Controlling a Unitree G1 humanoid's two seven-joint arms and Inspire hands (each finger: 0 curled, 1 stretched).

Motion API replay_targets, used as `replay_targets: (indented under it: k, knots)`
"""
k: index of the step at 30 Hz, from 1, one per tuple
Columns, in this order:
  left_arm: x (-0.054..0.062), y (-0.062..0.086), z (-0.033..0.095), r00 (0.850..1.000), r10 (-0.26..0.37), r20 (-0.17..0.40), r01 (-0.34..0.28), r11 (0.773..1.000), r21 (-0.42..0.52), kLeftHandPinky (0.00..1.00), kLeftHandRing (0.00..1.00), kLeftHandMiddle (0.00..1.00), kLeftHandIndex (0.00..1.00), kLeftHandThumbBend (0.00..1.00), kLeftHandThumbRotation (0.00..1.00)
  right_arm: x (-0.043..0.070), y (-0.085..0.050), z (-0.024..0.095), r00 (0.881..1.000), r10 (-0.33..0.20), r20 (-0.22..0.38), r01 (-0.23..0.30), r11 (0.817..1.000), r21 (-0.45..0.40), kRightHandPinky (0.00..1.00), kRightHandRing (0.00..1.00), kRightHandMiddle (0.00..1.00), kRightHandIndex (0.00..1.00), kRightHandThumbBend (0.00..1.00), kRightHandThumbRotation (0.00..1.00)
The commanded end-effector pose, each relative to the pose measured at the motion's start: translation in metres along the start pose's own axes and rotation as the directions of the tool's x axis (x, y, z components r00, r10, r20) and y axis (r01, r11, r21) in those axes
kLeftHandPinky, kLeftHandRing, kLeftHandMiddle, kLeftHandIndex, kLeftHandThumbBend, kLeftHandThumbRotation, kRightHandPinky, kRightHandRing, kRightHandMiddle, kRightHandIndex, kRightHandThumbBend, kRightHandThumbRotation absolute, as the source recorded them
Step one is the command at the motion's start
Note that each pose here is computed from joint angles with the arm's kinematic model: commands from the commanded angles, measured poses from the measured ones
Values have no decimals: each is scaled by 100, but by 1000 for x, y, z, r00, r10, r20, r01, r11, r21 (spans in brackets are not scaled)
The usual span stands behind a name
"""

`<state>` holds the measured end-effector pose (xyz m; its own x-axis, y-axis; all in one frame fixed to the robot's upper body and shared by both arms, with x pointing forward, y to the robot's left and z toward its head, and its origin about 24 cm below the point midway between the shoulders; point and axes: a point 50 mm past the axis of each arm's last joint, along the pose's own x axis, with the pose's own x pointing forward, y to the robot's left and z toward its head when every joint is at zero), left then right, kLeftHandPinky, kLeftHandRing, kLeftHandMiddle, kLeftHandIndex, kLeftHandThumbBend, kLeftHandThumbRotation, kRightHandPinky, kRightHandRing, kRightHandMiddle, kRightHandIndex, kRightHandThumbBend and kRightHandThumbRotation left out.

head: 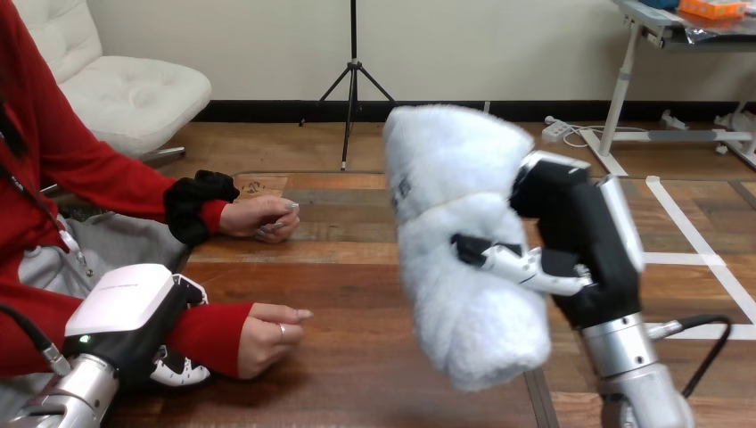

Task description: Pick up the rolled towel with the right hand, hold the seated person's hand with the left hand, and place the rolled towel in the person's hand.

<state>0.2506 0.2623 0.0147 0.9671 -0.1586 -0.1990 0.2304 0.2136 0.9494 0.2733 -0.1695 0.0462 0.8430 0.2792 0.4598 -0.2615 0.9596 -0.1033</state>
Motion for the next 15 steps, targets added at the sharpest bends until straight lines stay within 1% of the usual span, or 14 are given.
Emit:
replay_targets:
  k: [1, 8, 15]
  knots:
    - [12, 28, 35, 980, 141, 137, -132, 988, -76, 31, 31, 36, 35, 86, 0, 32, 2, 6, 996, 22, 86, -20, 1000, -20, 19, 25, 35, 36, 67, 0]
    - [8, 39, 45, 972, 169, 166, -157, 984, -81, 33, 32, 37, 36, 85, 0, 35, 3, -7, 999, 40, 8, -39, 998, -49, 22, 28, 38, 37, 68, 0]
    - [3, 49, 54, 960, 198, 199, -184, 979, -86, 32, 32, 36, 36, 86, 0, 38, 2, -15, 998, 51, -43, -54, 996, -75, 24, 30, 40, 38, 69, 0]
